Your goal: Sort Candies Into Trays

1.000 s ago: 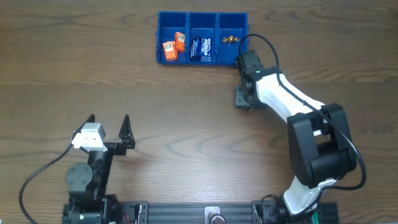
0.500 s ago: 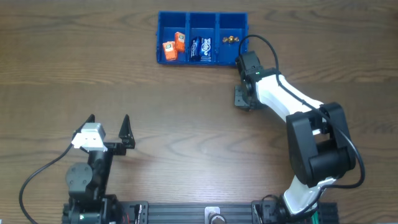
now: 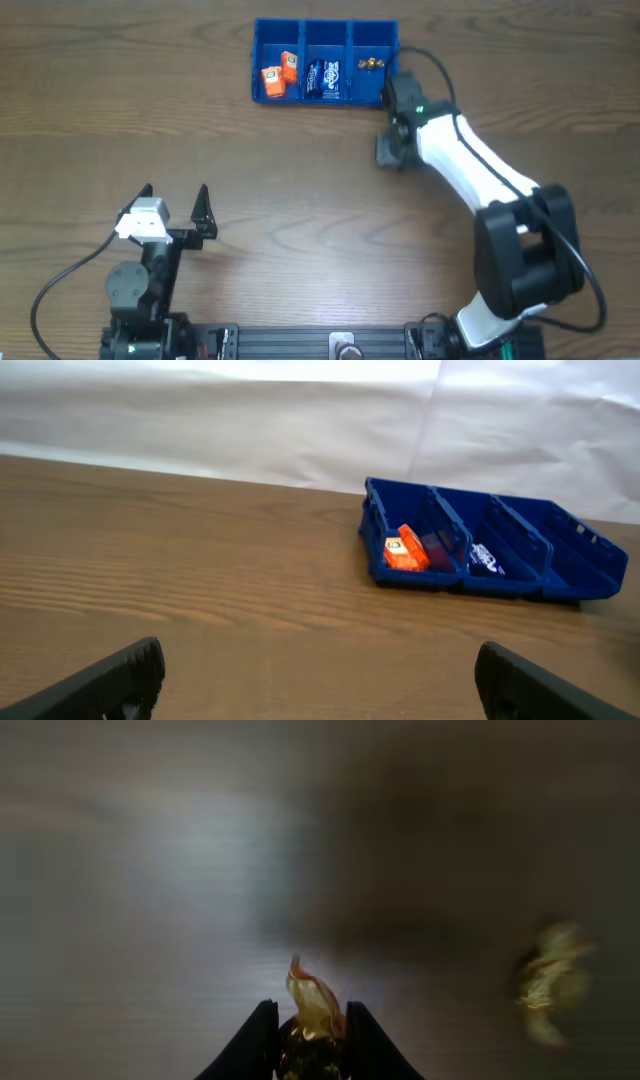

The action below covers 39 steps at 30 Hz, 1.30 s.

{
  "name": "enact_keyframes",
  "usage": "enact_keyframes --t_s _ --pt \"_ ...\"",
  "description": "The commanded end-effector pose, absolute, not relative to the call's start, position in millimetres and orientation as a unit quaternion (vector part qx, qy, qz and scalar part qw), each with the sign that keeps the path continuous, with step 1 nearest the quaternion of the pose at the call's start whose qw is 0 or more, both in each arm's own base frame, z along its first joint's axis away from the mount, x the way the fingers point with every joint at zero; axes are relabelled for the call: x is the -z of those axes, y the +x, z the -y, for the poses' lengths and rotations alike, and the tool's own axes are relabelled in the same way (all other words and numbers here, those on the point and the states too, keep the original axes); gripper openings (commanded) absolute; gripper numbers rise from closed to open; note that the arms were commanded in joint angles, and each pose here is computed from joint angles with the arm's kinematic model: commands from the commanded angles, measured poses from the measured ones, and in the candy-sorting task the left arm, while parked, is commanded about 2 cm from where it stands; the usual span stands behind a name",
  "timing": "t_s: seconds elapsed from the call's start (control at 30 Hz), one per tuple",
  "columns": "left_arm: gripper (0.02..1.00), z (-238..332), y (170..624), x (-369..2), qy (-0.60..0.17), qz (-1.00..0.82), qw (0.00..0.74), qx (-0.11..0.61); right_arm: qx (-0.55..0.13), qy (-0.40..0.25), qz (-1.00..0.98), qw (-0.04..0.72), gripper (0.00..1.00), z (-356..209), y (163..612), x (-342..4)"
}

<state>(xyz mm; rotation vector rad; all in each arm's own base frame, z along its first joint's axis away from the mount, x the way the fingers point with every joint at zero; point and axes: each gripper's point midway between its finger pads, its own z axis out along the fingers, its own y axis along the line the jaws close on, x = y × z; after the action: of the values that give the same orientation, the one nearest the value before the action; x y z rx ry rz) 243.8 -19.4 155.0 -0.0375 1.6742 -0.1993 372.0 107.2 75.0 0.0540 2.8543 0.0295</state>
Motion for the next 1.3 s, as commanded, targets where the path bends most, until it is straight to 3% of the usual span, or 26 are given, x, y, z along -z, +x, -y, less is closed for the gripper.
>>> enact_keyframes --t_s 0.03,0.1,0.2,0.53,0.57,0.6,0.73,0.8,0.93,1.17,1.3 --pt "0.998 22 243 -139 -0.010 -0.757 0.647 0.090 -0.030 -0.001 -0.952 0.305 0.209 -127 456 -199" --pt "0.998 22 243 -139 -0.010 -0.757 0.647 0.090 -0.029 0.003 -0.944 0.329 0.211 -131 483 -216" --pt "0.998 22 243 -139 -0.010 -0.757 0.647 0.090 -0.029 0.003 -0.941 0.337 0.211 -137 517 -216" --pt "0.998 22 243 -139 -0.010 -0.757 0.647 0.090 -0.016 0.011 -0.959 0.283 0.229 -144 546 -141" --pt "0.998 22 243 -139 -0.010 -0.757 0.647 0.090 -0.015 0.011 -0.960 0.279 0.281 -144 546 -136" --pt "0.998 22 243 -139 -0.010 -0.757 0.647 0.090 -0.015 0.010 -0.960 0.279 0.408 -144 547 -135" --pt "0.998 22 243 -139 -0.010 -0.757 0.647 0.090 -0.018 0.007 -0.958 0.285 0.577 -146 550 -136" --pt "0.998 22 243 -139 -0.010 -0.757 0.647 0.090 -0.020 0.007 -0.959 0.283 0.603 -145 549 -136" --pt "0.998 22 243 -139 -0.010 -0.757 0.647 0.090 -0.023 0.019 -0.963 0.269 0.606 -127 539 -146" --pt "0.998 22 243 -139 -0.010 -0.757 0.647 0.090 0.002 0.023 -0.955 0.297 0.673 -82 482 -202" --pt "0.998 22 243 -139 -0.010 -0.757 0.647 0.090 0.019 0.038 -0.958 0.285 0.682 -45 430 -196"
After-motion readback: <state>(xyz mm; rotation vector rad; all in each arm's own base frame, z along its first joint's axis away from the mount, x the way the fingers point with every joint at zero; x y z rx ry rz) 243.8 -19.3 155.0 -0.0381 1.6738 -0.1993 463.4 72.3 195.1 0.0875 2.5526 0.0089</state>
